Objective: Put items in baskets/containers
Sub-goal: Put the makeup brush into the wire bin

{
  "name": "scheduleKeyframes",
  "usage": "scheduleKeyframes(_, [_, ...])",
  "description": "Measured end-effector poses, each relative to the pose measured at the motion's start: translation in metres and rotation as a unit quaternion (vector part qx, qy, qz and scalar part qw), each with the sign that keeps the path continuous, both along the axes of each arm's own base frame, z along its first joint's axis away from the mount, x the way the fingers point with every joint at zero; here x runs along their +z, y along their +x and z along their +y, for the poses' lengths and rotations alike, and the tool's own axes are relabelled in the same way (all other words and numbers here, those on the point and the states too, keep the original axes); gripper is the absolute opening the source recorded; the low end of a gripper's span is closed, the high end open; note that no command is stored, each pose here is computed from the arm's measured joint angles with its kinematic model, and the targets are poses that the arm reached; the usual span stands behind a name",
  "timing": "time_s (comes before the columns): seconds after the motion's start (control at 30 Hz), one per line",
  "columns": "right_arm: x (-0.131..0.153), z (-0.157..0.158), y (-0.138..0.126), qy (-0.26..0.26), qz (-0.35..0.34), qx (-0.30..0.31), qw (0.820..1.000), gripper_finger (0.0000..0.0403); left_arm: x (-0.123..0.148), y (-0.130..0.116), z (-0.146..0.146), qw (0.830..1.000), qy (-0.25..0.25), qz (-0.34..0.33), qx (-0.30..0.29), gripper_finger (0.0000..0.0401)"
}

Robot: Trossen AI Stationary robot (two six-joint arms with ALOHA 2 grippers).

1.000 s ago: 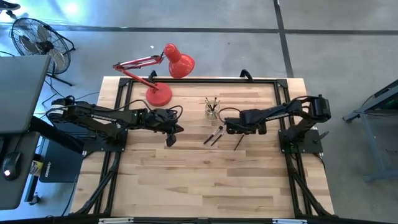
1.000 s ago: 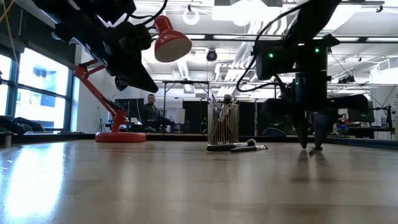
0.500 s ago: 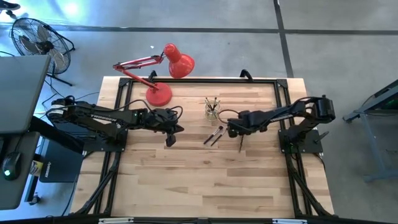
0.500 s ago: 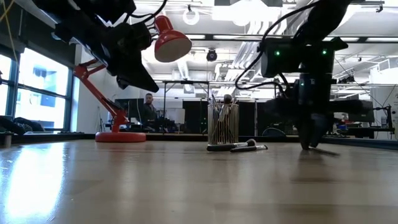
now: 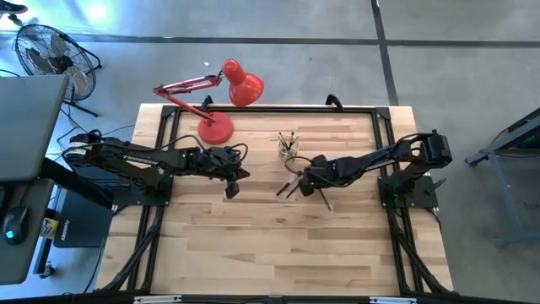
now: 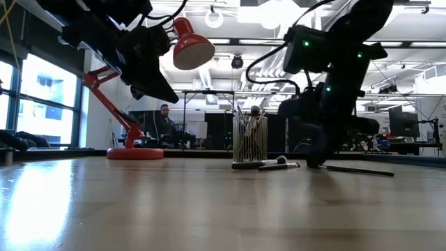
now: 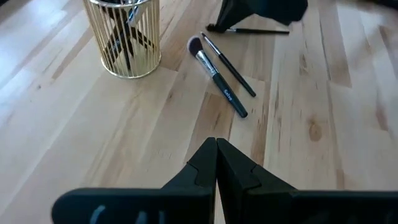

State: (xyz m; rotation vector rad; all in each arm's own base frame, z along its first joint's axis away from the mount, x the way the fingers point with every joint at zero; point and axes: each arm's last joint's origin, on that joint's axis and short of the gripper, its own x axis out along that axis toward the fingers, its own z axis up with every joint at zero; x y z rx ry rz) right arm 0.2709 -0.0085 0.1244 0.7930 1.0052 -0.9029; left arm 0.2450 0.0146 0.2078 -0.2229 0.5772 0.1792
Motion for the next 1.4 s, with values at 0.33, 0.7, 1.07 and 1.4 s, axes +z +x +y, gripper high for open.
scheduleKeyframes(0.33, [0.025, 0.001, 0.007, -0.022, -0.044, 0.013, 0.999, 0.0002, -0.006, 0.011, 0.0, 0.998, -0.046, -0.024, 0.027, 0.0001])
scheduleKeyframes(0.7, [0.06, 0.005, -0.002, -0.066, -0.105, 0.018, 0.992, 0.0001, -0.022, 0.022, 0.0, 0.997, -0.068, -0.002, 0.026, 0.0001])
scheduleKeyframes(1.07, [0.112, 0.002, -0.009, -0.193, -0.221, 0.039, 0.955, 0.0001, -0.024, 0.022, -0.001, 0.997, -0.075, 0.002, 0.014, 0.0001])
scheduleKeyframes(1.4, [0.147, -0.028, 0.011, -0.391, -0.303, 0.08, 0.865, 0.0, -0.024, 0.022, 0.0, 0.997, -0.073, 0.003, 0.016, 0.0001])
